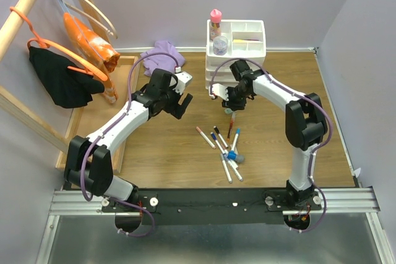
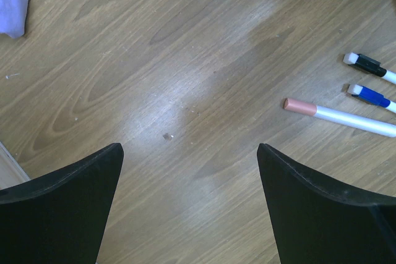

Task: Sort the stationery into containers
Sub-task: Pick up the stationery from the center of the board.

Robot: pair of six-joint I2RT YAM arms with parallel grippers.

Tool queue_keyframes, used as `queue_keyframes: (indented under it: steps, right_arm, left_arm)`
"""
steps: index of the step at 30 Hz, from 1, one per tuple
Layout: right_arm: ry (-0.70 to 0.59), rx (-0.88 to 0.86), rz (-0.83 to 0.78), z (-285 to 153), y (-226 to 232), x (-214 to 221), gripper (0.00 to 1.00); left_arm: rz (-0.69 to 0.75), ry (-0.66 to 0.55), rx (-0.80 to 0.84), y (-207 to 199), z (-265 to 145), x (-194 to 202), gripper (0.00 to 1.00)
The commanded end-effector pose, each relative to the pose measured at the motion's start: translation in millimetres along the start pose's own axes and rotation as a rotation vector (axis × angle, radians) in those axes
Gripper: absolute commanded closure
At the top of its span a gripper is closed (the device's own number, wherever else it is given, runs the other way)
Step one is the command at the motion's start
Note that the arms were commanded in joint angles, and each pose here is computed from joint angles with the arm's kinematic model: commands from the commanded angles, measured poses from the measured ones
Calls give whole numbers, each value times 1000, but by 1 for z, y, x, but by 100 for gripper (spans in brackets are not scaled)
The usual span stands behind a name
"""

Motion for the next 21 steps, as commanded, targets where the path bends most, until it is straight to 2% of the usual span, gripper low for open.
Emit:
queue_keyframes:
  steps: [1, 21]
  right_arm:
    - [-4, 4, -69, 12, -11, 0, 53]
    - [36, -31, -96, 41, -12, 15, 56]
  left_arm:
    - [-3, -19, -22, 6, 1, -10, 2]
    - [-13, 7, -26, 8, 12, -9, 2]
Point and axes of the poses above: each gripper's point midway between its finger pads, its own z axis out along the fingers, its own y axis along the line the jaws close on, x = y × z, the point moved 5 cm from there along -z, back along the fingers, and after that the axes turned 4 degrees about -z, right-handed, at the moved point
